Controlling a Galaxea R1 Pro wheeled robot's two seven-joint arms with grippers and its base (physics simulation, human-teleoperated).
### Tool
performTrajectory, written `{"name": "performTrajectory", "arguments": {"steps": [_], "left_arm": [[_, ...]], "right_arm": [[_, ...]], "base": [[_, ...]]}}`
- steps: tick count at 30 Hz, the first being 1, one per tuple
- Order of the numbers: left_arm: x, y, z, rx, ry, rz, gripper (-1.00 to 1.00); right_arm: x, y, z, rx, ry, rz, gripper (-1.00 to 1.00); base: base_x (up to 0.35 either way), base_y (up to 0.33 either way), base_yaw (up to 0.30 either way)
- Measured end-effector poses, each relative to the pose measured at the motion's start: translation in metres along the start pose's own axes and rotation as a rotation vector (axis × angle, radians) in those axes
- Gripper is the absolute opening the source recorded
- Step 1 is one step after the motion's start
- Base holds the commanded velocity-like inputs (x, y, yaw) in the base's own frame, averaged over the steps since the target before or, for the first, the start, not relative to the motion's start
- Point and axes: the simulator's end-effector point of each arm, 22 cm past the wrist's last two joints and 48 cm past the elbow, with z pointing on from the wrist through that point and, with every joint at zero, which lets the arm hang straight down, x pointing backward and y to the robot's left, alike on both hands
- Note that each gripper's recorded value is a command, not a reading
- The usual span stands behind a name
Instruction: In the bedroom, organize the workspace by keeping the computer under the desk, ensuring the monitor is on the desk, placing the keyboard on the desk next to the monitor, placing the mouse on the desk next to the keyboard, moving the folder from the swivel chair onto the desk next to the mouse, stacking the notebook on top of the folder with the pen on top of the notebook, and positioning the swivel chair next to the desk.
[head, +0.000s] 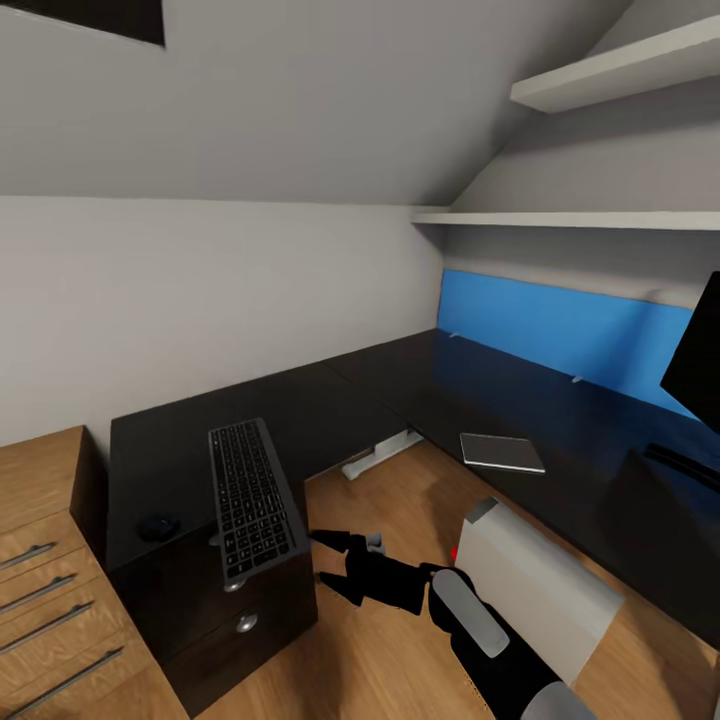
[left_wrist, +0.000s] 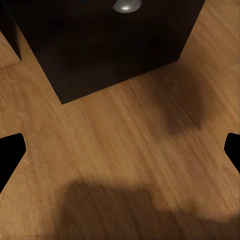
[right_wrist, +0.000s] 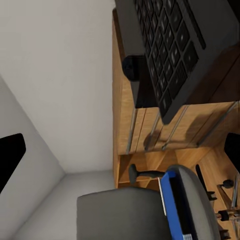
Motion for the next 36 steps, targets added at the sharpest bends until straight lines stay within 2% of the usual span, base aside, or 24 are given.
{"name": "performTrajectory", "arguments": {"steps": [4,7,14,17,18,20,22,23,27,28,29,30,31,33,36], "left_arm": [[-0.006,0.000,-0.005,-0.001,0.000,-0.001,1.00],[-0.010,0.000,-0.008,-0.002,0.000,-0.002,1.00],[-0.019,-0.001,-0.016,-0.003,0.004,-0.002,1.00],[-0.021,0.000,-0.020,-0.004,0.008,0.000,1.00],[-0.018,0.001,-0.022,-0.006,0.019,0.003,1.00],[-0.019,0.001,-0.025,-0.006,0.022,0.004,1.00],[-0.021,0.001,-0.028,-0.007,0.025,0.005,1.00],[-0.021,0.001,-0.029,-0.006,0.026,0.006,1.00],[-0.026,0.000,-0.034,-0.006,0.029,0.006,1.00],[-0.027,0.000,-0.035,-0.005,0.030,0.006,1.00],[-0.028,0.000,-0.036,-0.005,0.031,0.006,1.00],[-0.029,0.000,-0.037,-0.004,0.031,0.007,1.00],[-0.030,-0.001,-0.038,-0.004,0.032,0.008,1.00],[-0.032,-0.002,-0.040,-0.001,0.034,0.009,1.00],[-0.036,-0.004,-0.044,0.002,0.035,0.009,1.00]], "right_arm": [[-0.022,-0.001,-0.016,0.014,-0.054,0.003,1.00],[-0.049,-0.008,-0.031,0.032,-0.141,0.019,1.00],[-0.084,-0.026,-0.055,0.085,-0.281,0.040,1.00],[-0.096,-0.027,-0.061,0.100,-0.334,0.032,1.00],[-0.112,-0.032,-0.069,0.124,-0.414,0.006,1.00],[-0.118,-0.032,-0.073,0.141,-0.449,-0.011,1.00],[-0.130,-0.048,-0.084,0.212,-0.519,-0.051,1.00],[-0.136,-0.067,-0.092,0.295,-0.569,-0.093,1.00],[-0.136,-0.085,-0.092,0.448,-0.622,-0.181,1.00],[-0.134,-0.094,-0.093,0.519,-0.630,-0.222,1.00],[-0.132,-0.099,-0.094,0.560,-0.632,-0.244,1.00],[-0.129,-0.112,-0.098,0.643,-0.627,-0.292,1.00],[-0.126,-0.119,-0.102,0.688,-0.621,-0.320,1.00],[-0.116,-0.143,-0.112,0.839,-0.583,-0.438,1.00],[-0.102,-0.165,-0.125,0.958,-0.547,-0.555,1.00]], "base": [[0.000,0.000,0.000],[0.000,0.000,0.000],[0.000,0.000,0.000],[0.000,0.000,0.000],[0.000,0.000,0.000],[0.000,0.000,0.000],[0.000,0.000,0.000],[0.000,0.000,0.000],[0.000,0.000,0.000],[0.000,0.000,0.000],[0.000,0.000,0.000],[0.000,0.000,0.000],[0.000,0.000,0.000],[0.000,0.000,0.000],[0.000,0.000,0.000]]}}
